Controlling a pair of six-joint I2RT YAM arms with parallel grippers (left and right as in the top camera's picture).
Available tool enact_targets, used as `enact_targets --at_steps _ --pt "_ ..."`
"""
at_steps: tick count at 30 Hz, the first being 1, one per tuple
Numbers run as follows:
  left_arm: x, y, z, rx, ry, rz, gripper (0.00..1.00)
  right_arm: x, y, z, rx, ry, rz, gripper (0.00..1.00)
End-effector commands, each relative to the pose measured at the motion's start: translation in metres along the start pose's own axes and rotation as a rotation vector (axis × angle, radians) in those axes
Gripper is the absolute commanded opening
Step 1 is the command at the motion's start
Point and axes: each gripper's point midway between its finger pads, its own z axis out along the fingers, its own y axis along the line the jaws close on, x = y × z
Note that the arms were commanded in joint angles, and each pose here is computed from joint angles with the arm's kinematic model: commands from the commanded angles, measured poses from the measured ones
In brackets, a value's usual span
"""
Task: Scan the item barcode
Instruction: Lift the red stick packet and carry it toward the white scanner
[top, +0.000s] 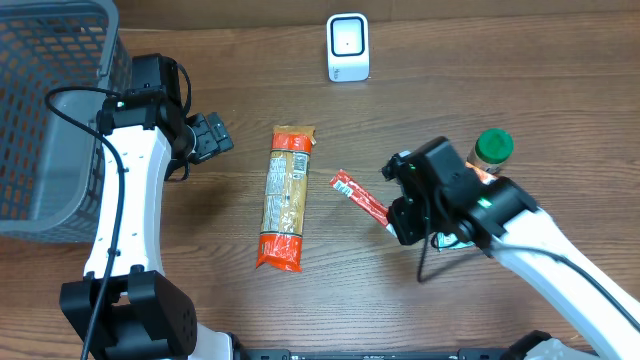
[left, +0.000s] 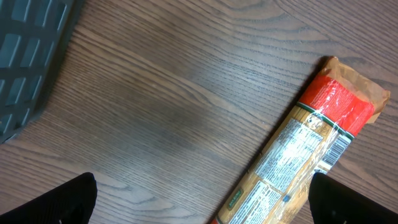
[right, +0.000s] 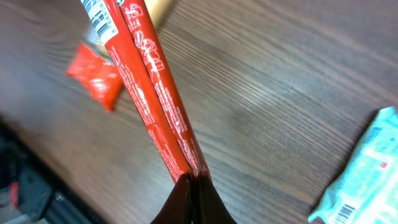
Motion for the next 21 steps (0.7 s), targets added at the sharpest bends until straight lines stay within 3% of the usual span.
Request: enact_targets --at_steps 1,8,21 --pt "-0.006 -0.001 -0.009 0.003 -0.032 0.012 1.0 -0.008 0.014 -0.031 -0.026 -0.076 -0.063 0.04" --pt "-0.006 -0.001 -0.009 0.003 -0.032 0.012 1.0 0.012 0.01 -0.028 -0.015 0.009 -0.079 0.04" --pt "-0.006 -0.001 -0.009 0.003 -0.032 0.012 1.0 -0.022 -0.02 -0.019 0.165 -0.044 -0.087 0.03"
